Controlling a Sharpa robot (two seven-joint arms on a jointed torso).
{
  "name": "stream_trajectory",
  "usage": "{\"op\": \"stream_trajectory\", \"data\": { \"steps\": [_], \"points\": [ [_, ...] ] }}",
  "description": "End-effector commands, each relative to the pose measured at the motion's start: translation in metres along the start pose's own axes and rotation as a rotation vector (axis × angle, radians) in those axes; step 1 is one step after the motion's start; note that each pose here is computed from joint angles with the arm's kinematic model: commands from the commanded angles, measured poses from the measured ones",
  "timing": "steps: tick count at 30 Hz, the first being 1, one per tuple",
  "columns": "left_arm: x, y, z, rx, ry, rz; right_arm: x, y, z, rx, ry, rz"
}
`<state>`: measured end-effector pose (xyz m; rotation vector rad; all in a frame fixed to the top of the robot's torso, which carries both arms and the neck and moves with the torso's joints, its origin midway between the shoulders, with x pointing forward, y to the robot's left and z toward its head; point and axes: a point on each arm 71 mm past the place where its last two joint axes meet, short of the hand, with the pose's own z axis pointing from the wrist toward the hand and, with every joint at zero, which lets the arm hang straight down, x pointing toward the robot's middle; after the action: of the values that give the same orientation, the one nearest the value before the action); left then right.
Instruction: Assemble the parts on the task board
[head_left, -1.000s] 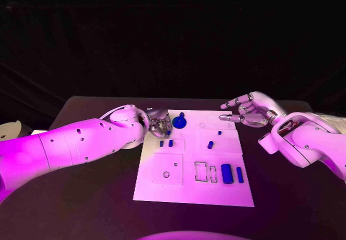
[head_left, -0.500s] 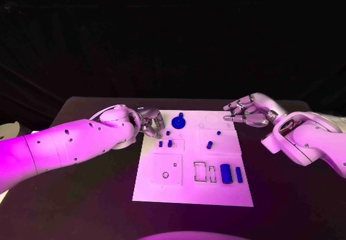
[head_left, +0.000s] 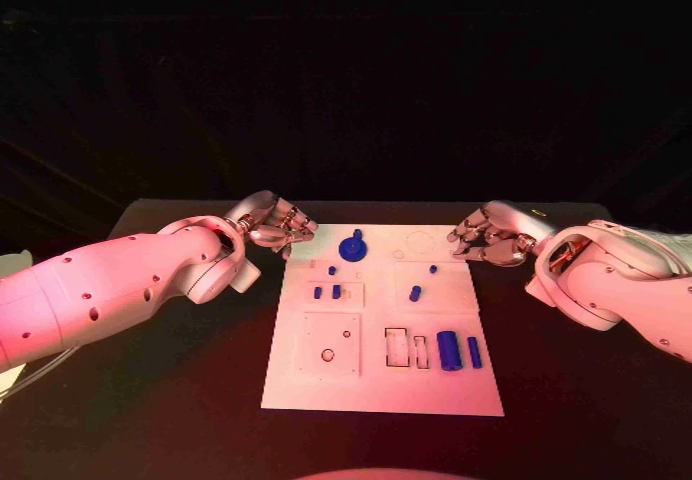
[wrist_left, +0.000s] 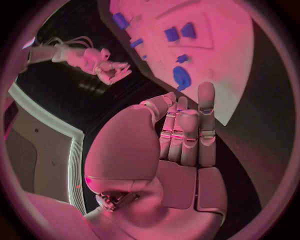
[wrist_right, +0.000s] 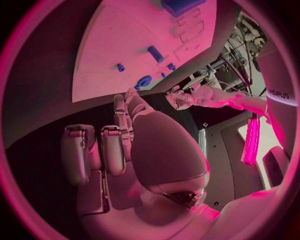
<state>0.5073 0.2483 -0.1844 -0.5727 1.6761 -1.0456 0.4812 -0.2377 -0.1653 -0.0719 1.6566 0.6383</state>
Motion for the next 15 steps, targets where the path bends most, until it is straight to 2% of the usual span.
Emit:
{"op": "stream_trajectory", "data": {
  "steps": [1,6,15],
  "points": [
    [-0.0118,-0.0002,-0.0078,0.047,-0.174,-0.623,0.005,0.002,0.004,0.025,0.042,-0.284],
    [-0.0105,-0.0012,-0.017,0.059,-0.178,-0.812,0.011,0.004,0.012,0.03,0.048,-0.38],
    [-0.0022,-0.0093,-0.0229,0.083,-0.136,-0.905,0.03,0.01,0.025,0.008,0.081,-0.409]
  ]
}}
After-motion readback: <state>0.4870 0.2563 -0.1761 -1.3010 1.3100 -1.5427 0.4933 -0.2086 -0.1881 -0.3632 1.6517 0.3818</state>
